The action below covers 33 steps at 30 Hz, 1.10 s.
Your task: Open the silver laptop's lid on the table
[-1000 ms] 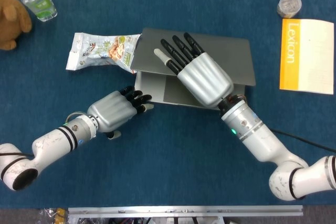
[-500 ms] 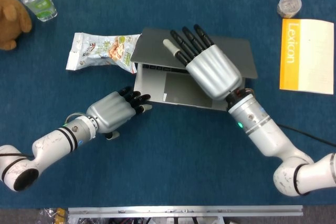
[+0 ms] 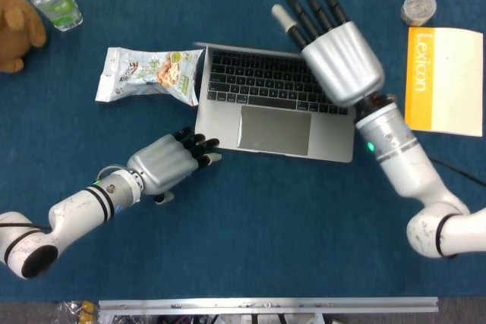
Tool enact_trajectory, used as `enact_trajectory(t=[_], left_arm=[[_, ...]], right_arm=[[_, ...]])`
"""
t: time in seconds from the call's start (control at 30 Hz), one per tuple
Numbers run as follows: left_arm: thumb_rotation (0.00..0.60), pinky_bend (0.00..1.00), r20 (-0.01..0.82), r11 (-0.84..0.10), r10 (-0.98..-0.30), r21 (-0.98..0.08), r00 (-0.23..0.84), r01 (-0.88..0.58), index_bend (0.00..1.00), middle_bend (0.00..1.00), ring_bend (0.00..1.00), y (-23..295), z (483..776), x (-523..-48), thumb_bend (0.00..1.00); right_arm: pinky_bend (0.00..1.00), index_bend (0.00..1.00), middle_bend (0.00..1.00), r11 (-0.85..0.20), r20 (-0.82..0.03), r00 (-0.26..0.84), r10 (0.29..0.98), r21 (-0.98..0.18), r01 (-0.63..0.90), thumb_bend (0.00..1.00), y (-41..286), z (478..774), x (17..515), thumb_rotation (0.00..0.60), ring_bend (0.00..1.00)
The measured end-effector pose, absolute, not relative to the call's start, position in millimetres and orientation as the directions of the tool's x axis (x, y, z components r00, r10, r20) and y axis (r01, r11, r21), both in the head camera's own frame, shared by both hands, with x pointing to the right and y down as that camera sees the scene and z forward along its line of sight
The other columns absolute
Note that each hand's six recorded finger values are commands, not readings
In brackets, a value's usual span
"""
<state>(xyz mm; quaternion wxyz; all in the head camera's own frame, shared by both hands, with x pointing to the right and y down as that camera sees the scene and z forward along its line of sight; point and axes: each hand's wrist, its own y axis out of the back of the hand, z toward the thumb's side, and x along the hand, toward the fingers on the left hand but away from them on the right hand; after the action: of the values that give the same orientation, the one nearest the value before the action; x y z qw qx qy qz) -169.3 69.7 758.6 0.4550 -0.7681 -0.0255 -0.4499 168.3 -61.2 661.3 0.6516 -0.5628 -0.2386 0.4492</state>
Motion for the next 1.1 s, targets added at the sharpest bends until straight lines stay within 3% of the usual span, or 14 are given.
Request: enact_trajectory(t=[1.1], left_arm=[[0.600, 0.00, 0.718, -0.575, -0.380, -0.677, 0.583, 0.459, 0.00, 0.00, 0.00, 72, 756, -169, 0.25]], right_arm=[[0.10, 0.00, 0.02, -0.053, -0.141, 0.180, 0.974, -0.906, -0.420, 0.36, -157, 665, 252, 0.600, 0.00]])
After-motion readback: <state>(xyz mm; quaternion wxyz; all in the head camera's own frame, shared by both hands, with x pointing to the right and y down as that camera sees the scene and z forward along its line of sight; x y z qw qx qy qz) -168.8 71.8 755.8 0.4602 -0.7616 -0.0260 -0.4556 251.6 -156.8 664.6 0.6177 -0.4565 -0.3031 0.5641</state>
